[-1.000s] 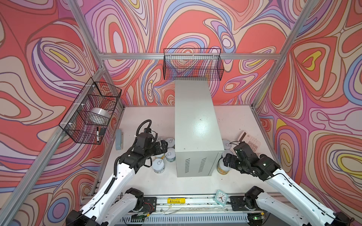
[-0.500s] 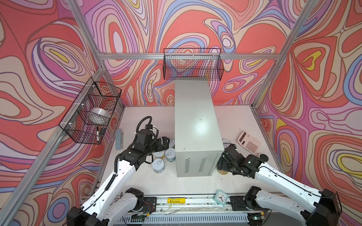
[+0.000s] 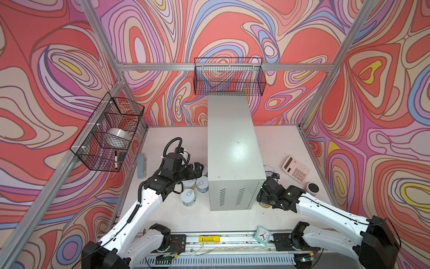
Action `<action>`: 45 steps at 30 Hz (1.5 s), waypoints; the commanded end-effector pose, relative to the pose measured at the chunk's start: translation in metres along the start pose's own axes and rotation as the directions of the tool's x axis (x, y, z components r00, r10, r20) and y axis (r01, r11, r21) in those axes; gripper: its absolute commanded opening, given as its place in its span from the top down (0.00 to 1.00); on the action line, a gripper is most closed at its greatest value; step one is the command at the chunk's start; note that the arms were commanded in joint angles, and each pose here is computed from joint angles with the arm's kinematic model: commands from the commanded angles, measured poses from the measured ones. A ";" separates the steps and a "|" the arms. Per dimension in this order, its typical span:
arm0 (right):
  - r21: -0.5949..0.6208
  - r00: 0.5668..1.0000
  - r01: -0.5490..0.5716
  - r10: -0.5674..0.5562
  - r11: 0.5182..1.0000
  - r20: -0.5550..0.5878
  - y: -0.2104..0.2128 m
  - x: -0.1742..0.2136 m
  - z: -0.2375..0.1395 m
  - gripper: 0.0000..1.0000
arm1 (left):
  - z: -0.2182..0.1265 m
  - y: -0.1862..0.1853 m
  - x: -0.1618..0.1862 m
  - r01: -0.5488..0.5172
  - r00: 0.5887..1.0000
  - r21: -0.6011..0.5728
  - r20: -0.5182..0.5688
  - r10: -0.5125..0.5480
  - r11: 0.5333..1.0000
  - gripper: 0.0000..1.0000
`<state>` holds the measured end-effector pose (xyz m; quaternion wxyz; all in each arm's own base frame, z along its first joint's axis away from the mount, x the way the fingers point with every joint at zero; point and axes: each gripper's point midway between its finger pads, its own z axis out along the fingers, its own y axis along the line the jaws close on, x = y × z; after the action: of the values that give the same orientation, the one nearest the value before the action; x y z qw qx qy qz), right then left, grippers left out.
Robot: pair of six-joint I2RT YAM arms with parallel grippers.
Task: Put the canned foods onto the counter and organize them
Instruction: 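Lower the right gripper and close it on the large orange-labelled can, then lift the orange-labelled can with the right gripper and carry it onto the cabinet top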
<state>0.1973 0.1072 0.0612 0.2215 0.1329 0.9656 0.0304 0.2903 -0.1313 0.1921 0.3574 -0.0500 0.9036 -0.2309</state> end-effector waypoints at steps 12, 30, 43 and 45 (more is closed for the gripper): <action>0.044 0.998 -0.006 0.003 0.999 0.061 -0.006 -0.003 0.018 0.14 | 0.001 -0.001 0.002 -0.019 1.000 0.007 -0.009 0.019 1.000 0.03; 0.078 0.999 -0.017 0.013 0.997 0.044 -0.011 -0.002 0.013 1.00 | 0.004 -0.009 -0.009 -0.031 1.000 0.023 -0.006 0.031 0.999 0.04; -0.050 0.993 -0.037 0.042 0.998 0.106 -0.002 -0.042 -0.087 1.00 | -0.003 -0.014 -0.016 -0.057 0.998 0.013 -0.017 0.057 0.998 0.05; -0.065 0.992 -0.036 0.043 0.997 0.118 0.000 -0.050 -0.105 1.00 | -0.005 -0.014 -0.016 -0.061 0.998 0.009 -0.020 0.061 0.998 0.05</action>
<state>0.2012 0.1013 0.1496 0.2747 0.1533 0.9472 0.0626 0.3037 -0.1406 0.2039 0.3557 -0.0268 0.9049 -0.2323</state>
